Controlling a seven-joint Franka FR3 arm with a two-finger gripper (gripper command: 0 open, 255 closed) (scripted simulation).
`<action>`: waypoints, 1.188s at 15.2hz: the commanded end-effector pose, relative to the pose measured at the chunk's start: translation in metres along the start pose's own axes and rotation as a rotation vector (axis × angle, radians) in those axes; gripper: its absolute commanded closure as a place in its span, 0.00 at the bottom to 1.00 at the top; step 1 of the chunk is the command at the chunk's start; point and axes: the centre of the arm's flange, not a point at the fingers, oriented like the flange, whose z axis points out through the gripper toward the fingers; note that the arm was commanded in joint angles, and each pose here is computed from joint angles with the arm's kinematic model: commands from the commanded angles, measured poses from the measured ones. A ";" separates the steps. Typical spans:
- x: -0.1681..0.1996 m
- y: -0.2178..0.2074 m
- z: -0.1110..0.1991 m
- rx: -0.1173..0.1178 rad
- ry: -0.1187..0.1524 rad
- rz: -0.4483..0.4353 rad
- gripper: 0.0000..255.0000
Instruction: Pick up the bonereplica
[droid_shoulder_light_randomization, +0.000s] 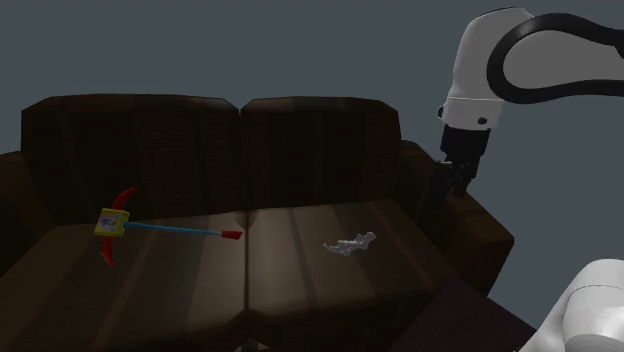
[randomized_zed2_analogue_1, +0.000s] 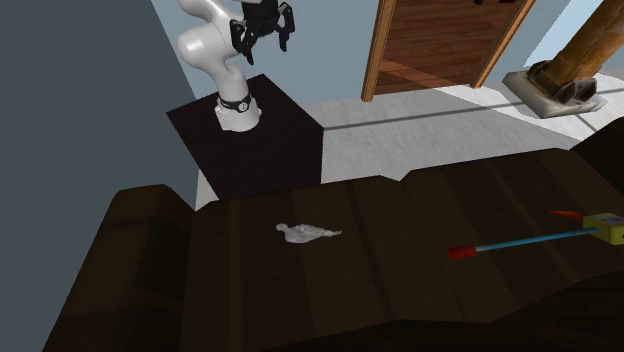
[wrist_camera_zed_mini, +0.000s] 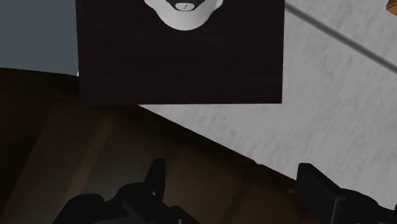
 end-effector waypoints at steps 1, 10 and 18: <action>0.000 0.000 0.000 0.000 0.000 0.000 0.00; 0.079 0.043 0.076 -0.020 -0.005 -0.193 0.00; 0.154 0.069 0.144 -0.038 -0.010 -0.365 0.00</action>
